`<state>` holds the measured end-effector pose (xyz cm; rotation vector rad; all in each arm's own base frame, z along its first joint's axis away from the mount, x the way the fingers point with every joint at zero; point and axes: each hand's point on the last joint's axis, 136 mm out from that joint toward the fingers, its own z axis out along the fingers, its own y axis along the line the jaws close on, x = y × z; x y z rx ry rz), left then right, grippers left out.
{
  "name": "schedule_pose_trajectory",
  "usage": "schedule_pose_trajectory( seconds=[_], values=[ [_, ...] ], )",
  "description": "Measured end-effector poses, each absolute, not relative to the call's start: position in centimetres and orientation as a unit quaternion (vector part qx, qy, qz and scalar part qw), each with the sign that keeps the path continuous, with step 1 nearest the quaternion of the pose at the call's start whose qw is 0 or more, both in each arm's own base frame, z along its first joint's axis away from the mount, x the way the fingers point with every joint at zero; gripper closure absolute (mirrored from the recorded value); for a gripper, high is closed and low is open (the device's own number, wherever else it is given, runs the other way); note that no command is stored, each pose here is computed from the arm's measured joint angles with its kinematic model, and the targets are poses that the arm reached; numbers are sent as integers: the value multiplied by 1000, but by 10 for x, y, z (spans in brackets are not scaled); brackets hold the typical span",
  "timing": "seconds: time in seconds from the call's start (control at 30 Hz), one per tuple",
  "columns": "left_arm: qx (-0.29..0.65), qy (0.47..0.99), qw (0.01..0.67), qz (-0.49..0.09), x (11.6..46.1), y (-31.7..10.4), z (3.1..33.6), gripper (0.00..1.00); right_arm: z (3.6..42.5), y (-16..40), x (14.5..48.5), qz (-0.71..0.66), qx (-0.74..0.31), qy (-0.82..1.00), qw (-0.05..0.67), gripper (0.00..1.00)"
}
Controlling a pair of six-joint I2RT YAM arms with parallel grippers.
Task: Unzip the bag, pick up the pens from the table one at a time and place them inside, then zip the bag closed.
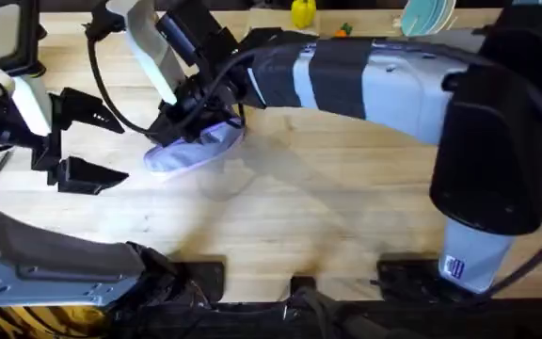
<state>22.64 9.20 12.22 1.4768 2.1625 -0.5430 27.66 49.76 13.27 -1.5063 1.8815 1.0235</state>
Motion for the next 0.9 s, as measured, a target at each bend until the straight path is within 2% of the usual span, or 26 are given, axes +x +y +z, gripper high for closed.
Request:
schedule_pose_trajectory(
  seconds=[0.4,0.9],
  values=[
    [537,787,232,-197,226,92,122,7,133,497,279,377,-554,695,259,968],
    [536,787,231,-201,225,91,123,7,140,484,298,378,-540,701,270,970]
  ],
)
